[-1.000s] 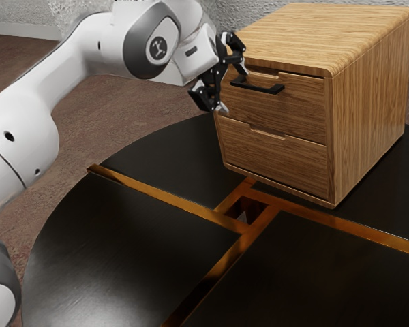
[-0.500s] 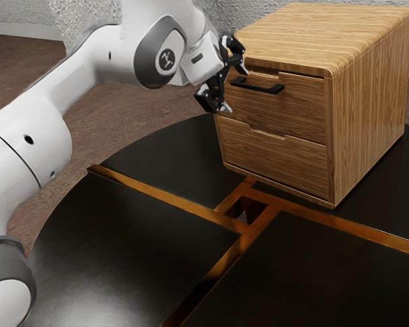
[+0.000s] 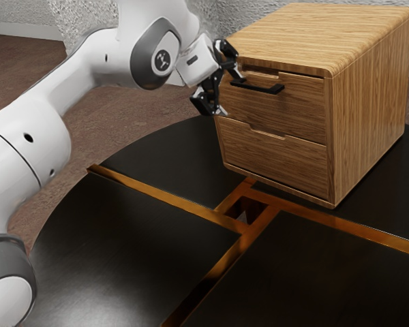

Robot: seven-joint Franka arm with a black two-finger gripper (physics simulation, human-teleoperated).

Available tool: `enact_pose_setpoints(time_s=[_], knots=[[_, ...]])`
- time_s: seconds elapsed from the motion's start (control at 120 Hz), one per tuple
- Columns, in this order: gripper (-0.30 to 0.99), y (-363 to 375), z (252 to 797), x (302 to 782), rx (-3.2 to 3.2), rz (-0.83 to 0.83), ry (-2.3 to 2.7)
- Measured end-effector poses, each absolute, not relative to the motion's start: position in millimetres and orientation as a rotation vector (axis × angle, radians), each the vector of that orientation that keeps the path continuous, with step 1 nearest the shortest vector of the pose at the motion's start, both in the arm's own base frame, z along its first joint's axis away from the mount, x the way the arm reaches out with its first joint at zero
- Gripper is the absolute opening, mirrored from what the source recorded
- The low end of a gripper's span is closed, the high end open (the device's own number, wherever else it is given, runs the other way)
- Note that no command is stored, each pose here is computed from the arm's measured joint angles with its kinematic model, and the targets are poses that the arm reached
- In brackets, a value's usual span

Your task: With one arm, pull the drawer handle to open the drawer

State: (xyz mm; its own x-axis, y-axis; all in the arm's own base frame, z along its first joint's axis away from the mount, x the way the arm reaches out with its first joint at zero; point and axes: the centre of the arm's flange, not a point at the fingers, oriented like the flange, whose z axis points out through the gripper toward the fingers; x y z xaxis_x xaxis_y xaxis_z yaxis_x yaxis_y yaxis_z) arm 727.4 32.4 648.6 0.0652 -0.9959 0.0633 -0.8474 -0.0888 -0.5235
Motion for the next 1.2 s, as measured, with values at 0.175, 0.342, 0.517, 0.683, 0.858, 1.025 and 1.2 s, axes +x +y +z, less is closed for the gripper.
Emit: enact_pose_setpoints(time_s=[0.175, 0.342, 0.517, 0.683, 0.858, 1.025, 1.2], knots=[[0.7, 33.4, 647.5, 726.3, -2.028, -0.594, 1.845], [0.69, 19.6, 650.9, 726.2, -2.02, -0.625, 1.864], [0.69, 9.1, 643.4, 731.2, -2.018, -0.648, 1.88], [0.69, 8.7, 641.5, 733.2, -2.018, -0.659, 1.874], [0.69, 9.5, 639.4, 732.9, -2.034, -0.66, 1.878], [0.7, 9.2, 633.4, 733.8, -2.053, -0.648, 1.889], [0.65, 8.4, 634.8, 730.7, -2.068, -0.632, 1.899]])
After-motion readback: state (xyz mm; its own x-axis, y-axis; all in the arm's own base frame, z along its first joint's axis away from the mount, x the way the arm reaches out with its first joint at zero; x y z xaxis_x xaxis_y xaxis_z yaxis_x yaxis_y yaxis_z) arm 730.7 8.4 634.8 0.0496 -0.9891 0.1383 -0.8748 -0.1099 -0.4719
